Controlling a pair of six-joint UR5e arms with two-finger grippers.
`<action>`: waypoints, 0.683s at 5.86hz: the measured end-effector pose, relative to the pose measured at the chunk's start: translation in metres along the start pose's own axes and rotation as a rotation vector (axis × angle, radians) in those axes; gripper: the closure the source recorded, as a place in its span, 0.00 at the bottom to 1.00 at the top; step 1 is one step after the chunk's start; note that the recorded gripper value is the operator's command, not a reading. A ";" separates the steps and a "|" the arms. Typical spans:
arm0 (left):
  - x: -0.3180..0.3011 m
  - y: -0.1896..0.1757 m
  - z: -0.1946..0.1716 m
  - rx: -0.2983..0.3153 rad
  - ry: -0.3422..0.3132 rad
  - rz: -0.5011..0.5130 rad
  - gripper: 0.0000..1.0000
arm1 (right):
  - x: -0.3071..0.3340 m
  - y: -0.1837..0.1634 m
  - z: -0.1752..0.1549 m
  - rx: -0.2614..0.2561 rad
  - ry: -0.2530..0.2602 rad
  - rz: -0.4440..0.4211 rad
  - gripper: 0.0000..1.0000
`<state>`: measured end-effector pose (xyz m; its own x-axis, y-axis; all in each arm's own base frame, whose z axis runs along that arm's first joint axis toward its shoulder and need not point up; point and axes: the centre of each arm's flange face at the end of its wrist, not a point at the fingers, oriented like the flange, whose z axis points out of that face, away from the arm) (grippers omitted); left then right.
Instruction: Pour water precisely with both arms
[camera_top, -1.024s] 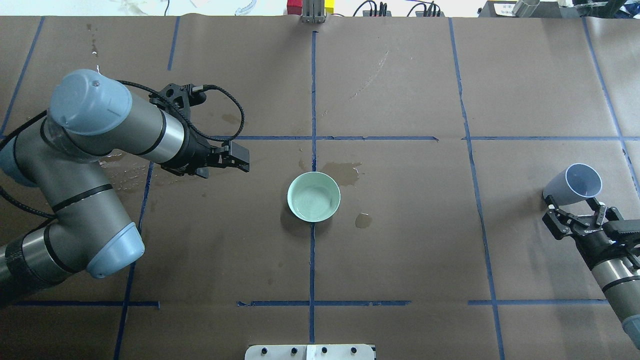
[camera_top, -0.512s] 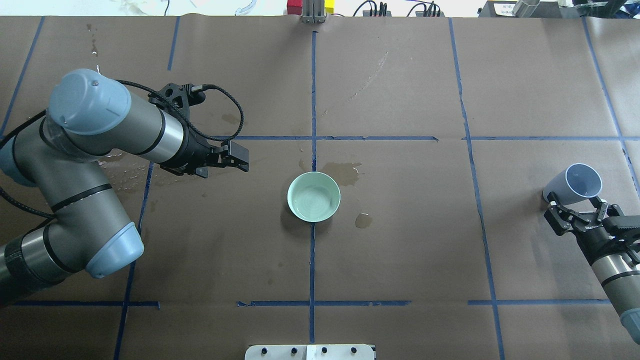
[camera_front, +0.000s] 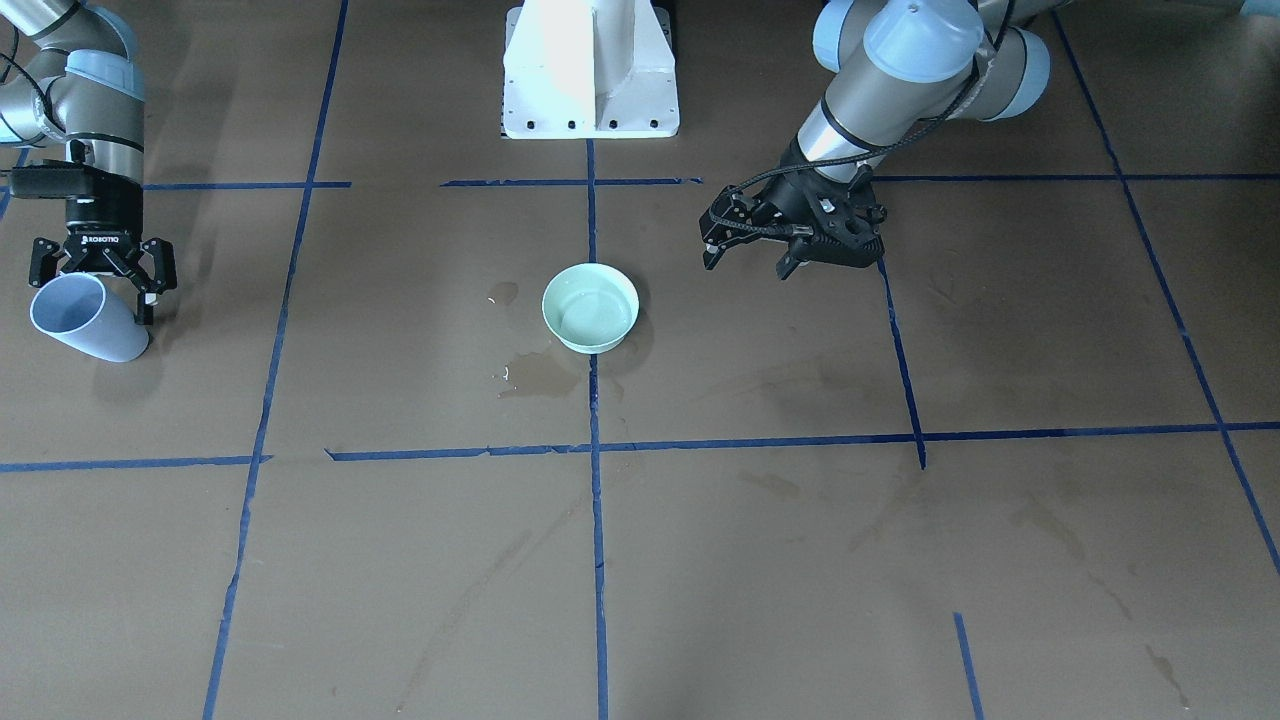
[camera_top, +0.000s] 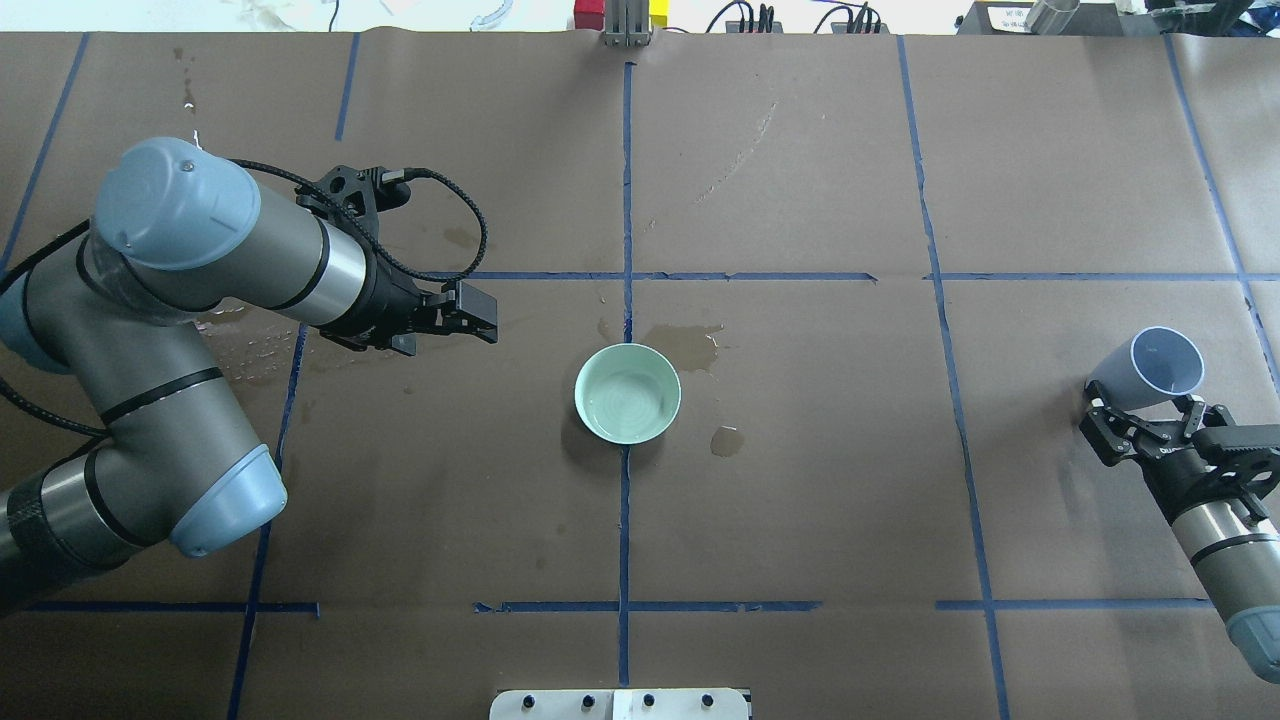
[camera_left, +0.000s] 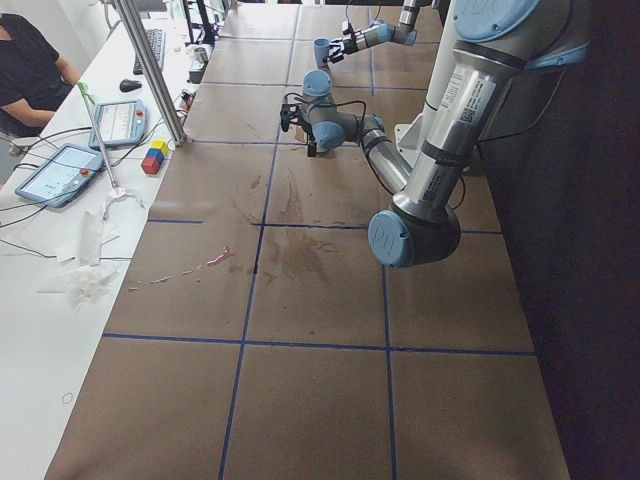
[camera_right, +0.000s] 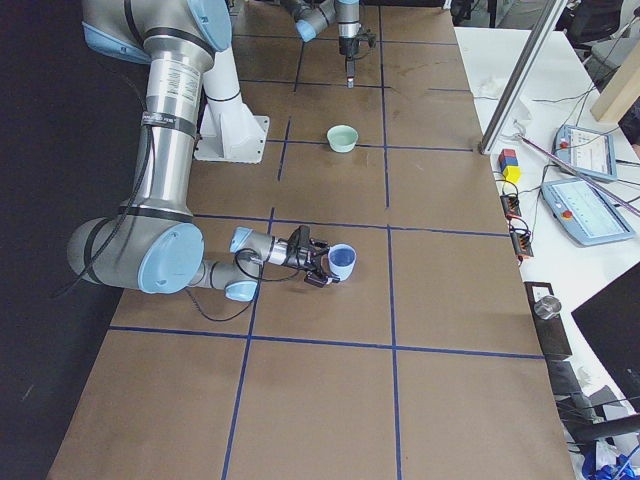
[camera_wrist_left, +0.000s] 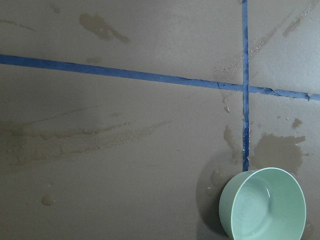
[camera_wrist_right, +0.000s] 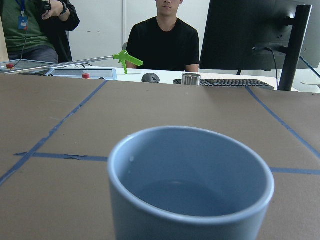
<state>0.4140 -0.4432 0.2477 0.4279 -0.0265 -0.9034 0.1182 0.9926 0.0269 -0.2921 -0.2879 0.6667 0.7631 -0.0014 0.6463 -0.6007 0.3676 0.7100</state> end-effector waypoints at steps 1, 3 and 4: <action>0.000 0.000 -0.001 0.001 0.001 0.000 0.01 | -0.001 -0.002 0.002 0.001 0.002 0.000 0.01; -0.001 0.001 -0.003 0.002 0.002 0.000 0.01 | 0.000 -0.006 0.006 0.004 0.007 -0.003 0.02; -0.004 0.002 -0.003 0.001 0.000 0.000 0.01 | -0.006 -0.009 0.009 0.011 0.006 0.001 0.02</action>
<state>0.4097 -0.4408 0.2497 0.4277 -0.0270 -0.9035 0.1197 0.9924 0.0270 -0.2933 -0.2992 0.6590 0.7640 0.0046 0.6452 -0.6040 0.3571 0.7126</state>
